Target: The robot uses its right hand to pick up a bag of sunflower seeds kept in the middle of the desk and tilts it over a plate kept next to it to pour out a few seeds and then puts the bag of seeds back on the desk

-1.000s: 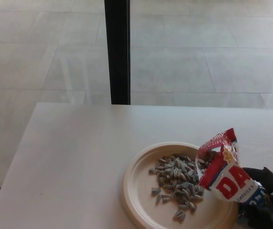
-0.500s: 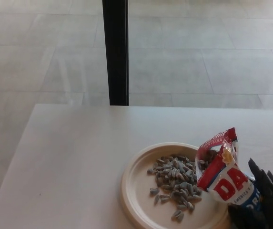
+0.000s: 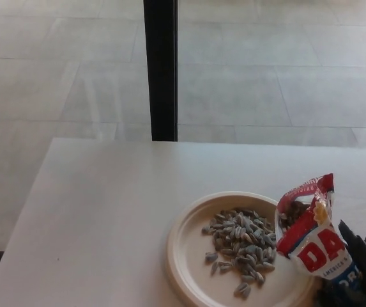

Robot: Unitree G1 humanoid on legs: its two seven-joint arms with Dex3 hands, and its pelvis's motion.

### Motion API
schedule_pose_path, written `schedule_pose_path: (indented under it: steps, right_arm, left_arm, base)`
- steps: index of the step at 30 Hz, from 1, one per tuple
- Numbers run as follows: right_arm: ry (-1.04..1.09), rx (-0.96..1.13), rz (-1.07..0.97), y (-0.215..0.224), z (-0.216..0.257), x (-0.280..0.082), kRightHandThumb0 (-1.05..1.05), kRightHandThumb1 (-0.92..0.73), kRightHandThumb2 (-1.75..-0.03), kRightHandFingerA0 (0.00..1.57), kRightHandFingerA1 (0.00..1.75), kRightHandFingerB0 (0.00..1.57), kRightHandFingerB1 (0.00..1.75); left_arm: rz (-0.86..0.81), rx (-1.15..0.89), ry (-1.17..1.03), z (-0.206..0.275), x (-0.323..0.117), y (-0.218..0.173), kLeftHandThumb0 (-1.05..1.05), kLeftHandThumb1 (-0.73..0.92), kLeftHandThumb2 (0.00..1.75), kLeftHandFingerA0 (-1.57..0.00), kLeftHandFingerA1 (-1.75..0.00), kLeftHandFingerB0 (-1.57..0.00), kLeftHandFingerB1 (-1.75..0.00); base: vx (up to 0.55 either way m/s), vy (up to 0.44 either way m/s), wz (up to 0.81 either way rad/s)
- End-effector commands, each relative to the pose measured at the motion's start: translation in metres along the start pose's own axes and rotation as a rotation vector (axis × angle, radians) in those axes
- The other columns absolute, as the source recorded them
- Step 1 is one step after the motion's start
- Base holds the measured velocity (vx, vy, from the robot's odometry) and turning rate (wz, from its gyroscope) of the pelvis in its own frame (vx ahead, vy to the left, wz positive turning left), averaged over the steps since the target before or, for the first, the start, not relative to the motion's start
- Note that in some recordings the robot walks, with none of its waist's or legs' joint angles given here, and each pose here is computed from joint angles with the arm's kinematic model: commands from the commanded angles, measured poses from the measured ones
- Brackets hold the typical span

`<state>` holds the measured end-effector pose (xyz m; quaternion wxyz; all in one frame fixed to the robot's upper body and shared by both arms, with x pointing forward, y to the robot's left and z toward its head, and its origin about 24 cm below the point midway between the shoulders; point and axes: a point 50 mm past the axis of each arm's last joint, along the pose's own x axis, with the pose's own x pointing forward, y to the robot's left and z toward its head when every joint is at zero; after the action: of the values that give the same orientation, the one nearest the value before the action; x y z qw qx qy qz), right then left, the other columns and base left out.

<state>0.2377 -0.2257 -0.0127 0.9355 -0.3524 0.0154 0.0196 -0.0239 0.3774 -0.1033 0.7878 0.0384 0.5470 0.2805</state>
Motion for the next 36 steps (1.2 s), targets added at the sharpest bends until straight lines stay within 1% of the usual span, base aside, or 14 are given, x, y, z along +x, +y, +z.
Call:
schedule_pose_path:
  steps: [1,6,7,10,11,14,15,16,28,32,33,34,35,36]
  right_arm:
    - [0.022,-0.003,0.107,-0.01,-0.008,-0.011,-1.01,-0.55,-0.88,0.0,0.0,0.0,0.0]
    - [-0.027,0.006,0.113,-0.024,0.001,-0.013,-1.01,-0.56,-0.89,0.0,0.0,0.0,0.01]
    - [-0.046,0.001,0.106,-0.027,0.004,-0.014,-1.0,-0.75,-0.67,0.0,0.0,0.0,0.0]
    - [-0.08,0.021,0.071,-0.04,0.013,-0.018,-1.04,-0.75,-0.63,0.0,0.0,0.0,0.0]
    - [-0.093,0.048,0.03,-0.045,0.017,-0.019,-1.01,-0.59,-0.93,0.0,0.0,0.0,0.01]
    - [-0.126,0.069,-0.08,-0.06,0.027,-0.019,-0.99,-0.62,-0.94,0.0,0.0,0.0,0.0]
    - [-0.138,0.094,-0.103,-0.065,0.031,-0.019,-1.02,-0.79,-0.64,0.0,0.0,0.0,0.0]
    - [-0.144,0.109,-0.127,-0.069,0.034,-0.019,-1.04,-0.8,-0.63,0.0,0.0,0.0,0.0]
    - [-0.199,0.218,-0.311,-0.164,0.044,-0.044,-1.05,-0.63,-0.83,0.0,0.0,0.0,0.0]
    - [-0.204,0.257,-0.352,-0.188,0.029,-0.063,-1.01,-0.67,-0.74,0.0,0.0,0.0,0.01]
    - [-0.17,0.26,-0.412,-0.199,0.021,-0.073,-1.04,-0.66,-1.07,0.0,0.43,0.0,0.33]
    - [-0.139,0.275,-0.465,-0.209,0.014,-0.082,-1.04,-0.66,-1.07,0.0,0.43,0.0,0.33]
    - [-0.108,0.299,-0.532,-0.217,0.007,-0.089,-1.01,-0.81,-0.69,0.0,0.0,0.0,0.15]
    - [-0.062,0.357,-0.671,-0.231,-0.007,-0.102,-1.02,-0.7,-0.74,0.0,0.0,0.0,0.08]
  left_arm:
    - [0.019,-0.013,-0.001,0.0,-0.001,0.006,-0.79,0.73,0.63,-0.48,-0.49,-0.5,-0.39]
    - [0.031,-0.048,0.007,-0.002,-0.001,0.006,-0.78,0.71,0.62,-0.5,-0.5,-0.54,-0.39]
    - [0.029,-0.008,0.005,-0.001,-0.001,0.006,-0.78,0.73,0.63,-0.49,-0.5,-0.53,-0.39]
    - [0.024,-0.002,0.004,-0.001,-0.001,0.006,-0.8,0.73,0.63,-0.48,-0.51,-0.54,-0.39]
    - [0.023,-0.004,0.003,-0.001,-0.001,0.006,-0.78,0.73,0.63,-0.48,-0.51,-0.54,-0.39]
    - [0.03,-0.013,0.01,-0.001,-0.001,0.007,-0.78,0.73,0.63,-0.49,-0.48,-0.53,-0.39]
    - [0.026,0.016,0.014,-0.001,-0.001,0.007,-0.78,0.76,0.64,-0.49,-0.47,-0.51,-0.38]
    - [0.024,0.029,0.013,-0.001,-0.001,0.007,-0.78,0.76,0.63,-0.49,-0.48,-0.5,-0.38]
    - [0.029,-0.021,0.025,-0.006,-0.002,0.007,-0.78,0.71,0.62,-0.54,-0.5,-0.53,-0.39]
    - [0.028,0.041,0.016,-0.004,-0.002,0.007,-0.83,0.74,0.63,-0.51,-0.5,-0.51,-0.38]
    - [0.027,0.016,0.014,-0.003,-0.002,0.008,-0.82,0.72,0.62,-0.51,-0.51,-0.51,-0.39]
    - [0.023,-0.016,0.017,-0.004,-0.002,0.007,-0.82,0.72,0.62,-0.51,-0.51,-0.51,-0.39]
    - [0.022,-0.013,0.016,-0.004,-0.002,0.007,-0.81,0.72,0.62,-0.5,-0.51,-0.49,-0.38]
    - [0.02,-0.003,0.014,-0.004,-0.002,0.006,-0.82,0.73,0.62,-0.52,-0.52,-0.51,-0.39]
  base:
    - [0.0,0.0,0.0]
    - [0.0,0.0,0.0]
    - [0.0,0.0,0.0]
    - [0.0,0.0,0.0]
    - [0.0,0.0,0.0]
    - [0.0,0.0,0.0]
    - [0.0,0.0,0.0]
    - [0.0,0.0,0.0]
    - [0.0,0.0,0.0]
    - [0.0,0.0,0.0]
    - [0.0,0.0,0.0]
    - [0.0,0.0,0.0]
    - [0.0,0.0,0.0]
    - [0.0,0.0,0.0]
